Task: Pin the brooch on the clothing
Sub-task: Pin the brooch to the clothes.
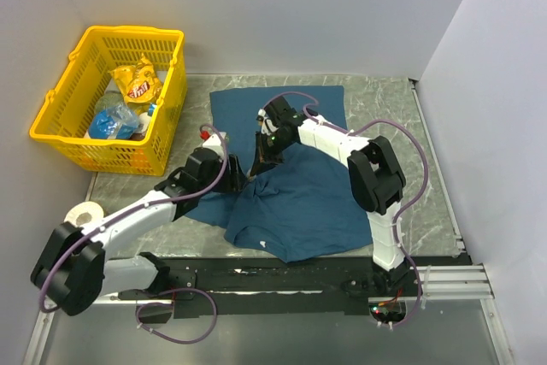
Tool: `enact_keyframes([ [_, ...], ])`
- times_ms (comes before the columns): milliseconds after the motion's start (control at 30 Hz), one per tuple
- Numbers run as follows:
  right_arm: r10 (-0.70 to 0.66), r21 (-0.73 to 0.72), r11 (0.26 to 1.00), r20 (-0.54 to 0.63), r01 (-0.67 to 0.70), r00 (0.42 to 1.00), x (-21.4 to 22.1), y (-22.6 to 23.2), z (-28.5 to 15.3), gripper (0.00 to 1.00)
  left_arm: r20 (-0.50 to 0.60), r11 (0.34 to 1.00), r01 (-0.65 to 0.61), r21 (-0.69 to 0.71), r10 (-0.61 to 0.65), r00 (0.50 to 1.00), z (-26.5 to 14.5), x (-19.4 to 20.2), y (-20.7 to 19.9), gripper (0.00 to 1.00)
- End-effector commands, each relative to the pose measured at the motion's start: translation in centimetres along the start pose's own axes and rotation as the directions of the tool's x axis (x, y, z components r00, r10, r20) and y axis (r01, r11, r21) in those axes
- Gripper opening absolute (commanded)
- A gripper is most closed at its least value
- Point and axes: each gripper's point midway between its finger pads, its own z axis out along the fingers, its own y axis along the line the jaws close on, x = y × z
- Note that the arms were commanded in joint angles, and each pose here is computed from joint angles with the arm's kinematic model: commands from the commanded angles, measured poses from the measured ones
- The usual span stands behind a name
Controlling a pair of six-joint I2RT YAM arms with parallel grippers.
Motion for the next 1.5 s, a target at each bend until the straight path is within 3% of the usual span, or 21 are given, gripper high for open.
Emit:
enact_keyframes([
  [0, -0.021, 0.001, 1.000, 0.011, 0.021, 1.000, -0.7, 0.5, 0.1, 0.00, 0.029, 0.995, 0.000, 0.099, -0.003, 1.000, -0.9, -0.9, -2.1, 0.61],
  [400, -0.018, 0.006, 1.000, 0.004, 0.018, 1.000, -0.7, 0.4, 0.6, 0.00, -0.119, 0.986, -0.013, 0.165, 0.033, 0.992, 1.6, 3.2, -2.6, 0.51],
  [467, -0.017, 0.010, 1.000, 0.003, 0.017, 1.000, -0.7, 0.3, 0.6, 0.00, -0.130, 0.986, -0.013, 0.164, 0.035, 0.991, 1.9, 3.6, -2.6, 0.46],
  [500, -0.019, 0.016, 1.000, 0.004, 0.019, 1.000, -0.8, 0.2, 0.5, 0.00, -0.140, 0.987, -0.014, 0.162, 0.037, 0.990, 2.1, 3.9, -2.6, 0.42],
  [600, -0.020, 0.024, 1.000, 0.002, 0.020, 1.000, -0.9, 0.1, 0.5, 0.00, -0.149, 0.989, -0.016, 0.148, 0.038, 0.988, 2.3, 4.3, -2.3, 0.20],
  [633, -0.019, 0.025, 1.000, 0.000, 0.019, 1.000, -0.8, 0.1, 0.5, 0.00, -0.150, 0.989, -0.016, 0.146, 0.038, 0.988, 2.3, 4.3, -2.2, 0.07],
  [667, -0.019, 0.028, 0.999, -0.004, 0.019, 1.000, -0.7, 0.0, 0.6, 0.00, -0.150, 0.990, -0.017, 0.142, 0.039, 0.988, 2.3, 4.4, -2.2, 0.02],
  [933, -0.021, 0.063, 0.998, -0.005, 0.021, 1.000, -0.6, -0.2, 0.2, 0.00, -0.100, 1.000, -0.008, 0.026, 0.011, 0.995, 1.8, 3.6, -0.2, 0.01],
  [1467, -0.037, 0.105, 0.994, 0.030, 0.033, 0.999, -0.6, 0.2, -1.5, 0.00, -0.136, 0.998, -0.008, -0.068, -0.002, 0.991, 2.0, 5.2, 2.0, 0.01],
])
